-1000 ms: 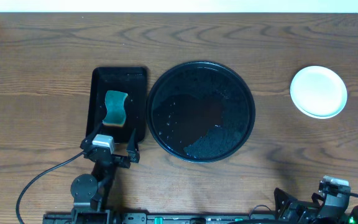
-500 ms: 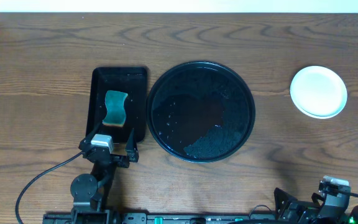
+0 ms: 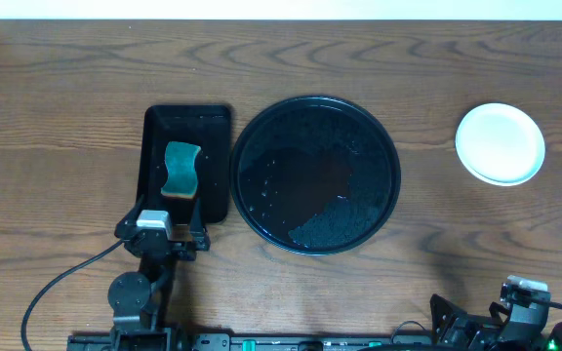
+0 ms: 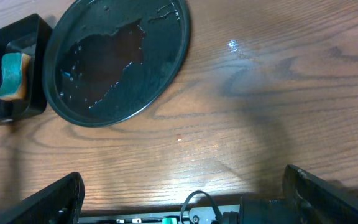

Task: Clean dirty plates on tray and stack at the side

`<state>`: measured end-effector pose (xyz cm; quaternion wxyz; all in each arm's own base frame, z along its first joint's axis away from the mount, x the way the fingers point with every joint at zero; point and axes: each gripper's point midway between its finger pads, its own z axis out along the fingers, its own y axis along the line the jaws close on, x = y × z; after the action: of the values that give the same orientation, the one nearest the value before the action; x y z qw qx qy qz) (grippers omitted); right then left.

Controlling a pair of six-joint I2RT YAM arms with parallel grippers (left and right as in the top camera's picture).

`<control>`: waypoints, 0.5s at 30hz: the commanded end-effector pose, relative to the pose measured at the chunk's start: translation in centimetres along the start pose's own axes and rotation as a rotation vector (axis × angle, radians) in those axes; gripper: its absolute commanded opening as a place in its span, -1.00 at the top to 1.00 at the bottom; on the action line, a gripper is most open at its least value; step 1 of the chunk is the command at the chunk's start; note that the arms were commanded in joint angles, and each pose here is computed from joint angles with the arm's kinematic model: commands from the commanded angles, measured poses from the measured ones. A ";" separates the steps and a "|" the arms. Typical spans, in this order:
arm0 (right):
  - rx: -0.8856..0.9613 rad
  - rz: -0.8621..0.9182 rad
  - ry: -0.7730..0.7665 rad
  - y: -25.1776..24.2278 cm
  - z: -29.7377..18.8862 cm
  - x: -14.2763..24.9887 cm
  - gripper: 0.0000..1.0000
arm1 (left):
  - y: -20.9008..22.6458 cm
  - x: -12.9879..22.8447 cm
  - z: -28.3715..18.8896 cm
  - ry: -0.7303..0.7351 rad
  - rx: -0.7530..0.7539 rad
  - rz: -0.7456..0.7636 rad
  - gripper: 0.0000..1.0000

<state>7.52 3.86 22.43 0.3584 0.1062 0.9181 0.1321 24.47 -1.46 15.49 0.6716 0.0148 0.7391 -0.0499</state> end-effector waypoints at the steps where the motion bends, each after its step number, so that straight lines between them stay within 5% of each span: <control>1: -0.008 0.000 0.005 0.1 0.0 0.1 -0.98 | 1.5 1.5 -0.1 0.050 -0.078 0.084 -0.97; 15: -0.007 0.000 0.005 0.1 0.0 0.1 -0.98 | 2.4 1.6 -0.1 0.058 -0.126 0.083 -0.97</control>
<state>7.52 3.87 22.44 0.3583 0.1063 0.9180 0.1323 24.49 0.54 15.26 0.6684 0.0029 0.7436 0.0148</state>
